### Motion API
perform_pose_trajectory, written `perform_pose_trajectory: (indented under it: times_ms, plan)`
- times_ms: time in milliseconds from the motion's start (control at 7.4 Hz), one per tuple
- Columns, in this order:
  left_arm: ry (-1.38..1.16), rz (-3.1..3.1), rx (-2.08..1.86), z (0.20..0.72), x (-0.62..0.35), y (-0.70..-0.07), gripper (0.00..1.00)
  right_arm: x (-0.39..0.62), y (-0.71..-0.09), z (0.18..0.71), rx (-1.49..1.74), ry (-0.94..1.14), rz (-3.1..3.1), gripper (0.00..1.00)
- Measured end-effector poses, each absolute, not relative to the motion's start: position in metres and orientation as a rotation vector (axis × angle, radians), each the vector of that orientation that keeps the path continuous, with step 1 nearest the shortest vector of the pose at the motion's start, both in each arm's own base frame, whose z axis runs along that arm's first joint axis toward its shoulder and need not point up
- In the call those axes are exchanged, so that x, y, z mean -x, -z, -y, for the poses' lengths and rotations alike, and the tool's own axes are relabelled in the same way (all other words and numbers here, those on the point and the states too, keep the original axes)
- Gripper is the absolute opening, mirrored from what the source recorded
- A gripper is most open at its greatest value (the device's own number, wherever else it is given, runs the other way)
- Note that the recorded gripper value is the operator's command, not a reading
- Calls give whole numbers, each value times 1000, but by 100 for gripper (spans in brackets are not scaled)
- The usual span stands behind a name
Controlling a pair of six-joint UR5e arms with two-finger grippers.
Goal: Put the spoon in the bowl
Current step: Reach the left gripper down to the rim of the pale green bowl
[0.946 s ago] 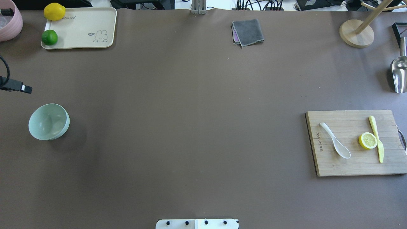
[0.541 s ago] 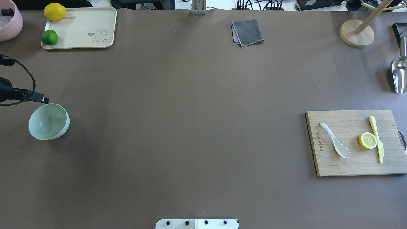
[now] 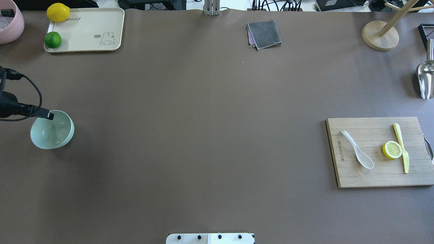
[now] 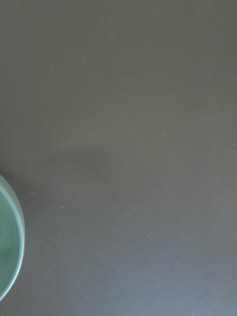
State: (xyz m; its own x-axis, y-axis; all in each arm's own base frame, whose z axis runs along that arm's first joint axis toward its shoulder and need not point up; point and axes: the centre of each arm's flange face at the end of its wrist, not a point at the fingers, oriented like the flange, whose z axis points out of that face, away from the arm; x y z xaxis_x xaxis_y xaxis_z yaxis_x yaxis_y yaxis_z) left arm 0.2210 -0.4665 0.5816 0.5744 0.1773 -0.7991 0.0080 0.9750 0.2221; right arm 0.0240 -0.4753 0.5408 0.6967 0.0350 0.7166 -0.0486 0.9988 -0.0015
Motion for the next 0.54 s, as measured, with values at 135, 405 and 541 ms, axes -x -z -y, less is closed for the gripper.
perform_pose_trajectory:
  times_ms: [135, 405, 541]
  plan:
    - [-114, -957, -199, 458, -225, -587, 6, -24, -541, 475, -16, -47, 801, 100]
    - [-136, -971, -202, 441, -222, -599, 0, -23, -540, 475, -9, -60, 814, 100]
    - [-146, -985, -206, 434, -220, -602, 0, -22, -539, 475, -7, -64, 819, 100]
